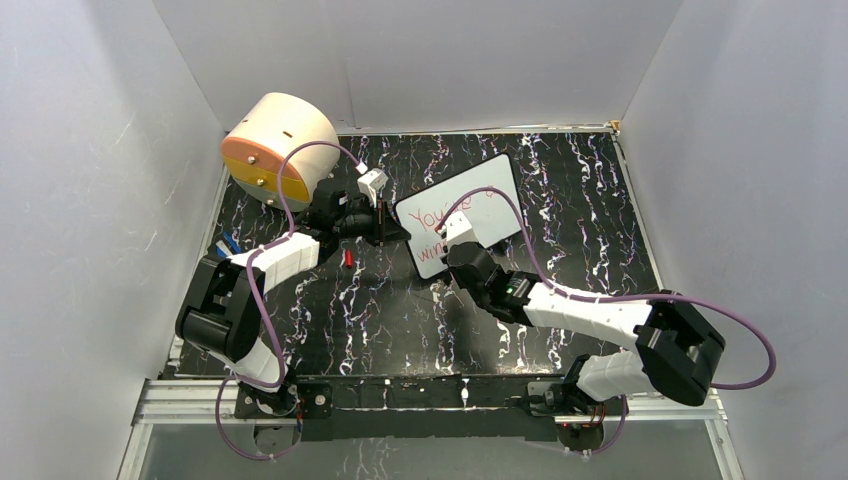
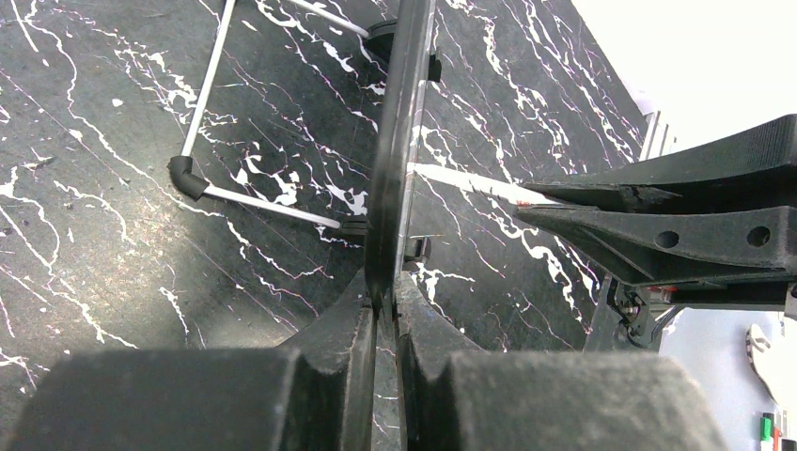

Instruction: Write a sentence on the whiteboard

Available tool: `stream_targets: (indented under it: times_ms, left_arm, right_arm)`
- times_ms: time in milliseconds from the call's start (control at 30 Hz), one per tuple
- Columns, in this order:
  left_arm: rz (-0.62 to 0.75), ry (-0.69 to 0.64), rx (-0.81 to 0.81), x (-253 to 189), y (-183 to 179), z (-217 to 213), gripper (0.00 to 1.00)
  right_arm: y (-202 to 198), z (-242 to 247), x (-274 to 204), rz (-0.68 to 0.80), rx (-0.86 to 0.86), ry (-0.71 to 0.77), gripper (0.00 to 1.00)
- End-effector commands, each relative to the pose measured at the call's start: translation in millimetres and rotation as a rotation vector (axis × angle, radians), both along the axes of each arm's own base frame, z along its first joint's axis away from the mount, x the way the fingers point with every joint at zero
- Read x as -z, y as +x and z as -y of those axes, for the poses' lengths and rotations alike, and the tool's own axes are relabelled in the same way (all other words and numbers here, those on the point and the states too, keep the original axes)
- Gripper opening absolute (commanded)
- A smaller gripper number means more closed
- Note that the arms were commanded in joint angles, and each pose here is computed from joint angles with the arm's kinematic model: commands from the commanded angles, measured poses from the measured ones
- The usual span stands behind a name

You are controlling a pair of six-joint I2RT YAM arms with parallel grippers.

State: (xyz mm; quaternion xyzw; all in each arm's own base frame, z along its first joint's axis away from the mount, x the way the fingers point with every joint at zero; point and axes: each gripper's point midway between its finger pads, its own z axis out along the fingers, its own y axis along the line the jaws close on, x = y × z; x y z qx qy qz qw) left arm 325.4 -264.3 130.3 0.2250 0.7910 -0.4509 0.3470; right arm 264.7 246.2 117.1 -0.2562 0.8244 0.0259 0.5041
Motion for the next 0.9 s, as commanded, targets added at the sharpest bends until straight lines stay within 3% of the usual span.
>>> stream_targets:
  times_ms: [0, 867]
  left_arm:
    - [0.045, 0.014, 0.003, -12.9, -0.8, -0.3, 0.0]
    - [0.042, 0.019, -0.003, -12.2, -0.1, -0.9, 0.0]
  right_arm:
    - [2.5, -6.0, -20.4, 0.027, -0.004, 0.075, 0.0]
    - [14.4, 0.7, -39.7, 0.118, -0.006, 0.197, 0.0]
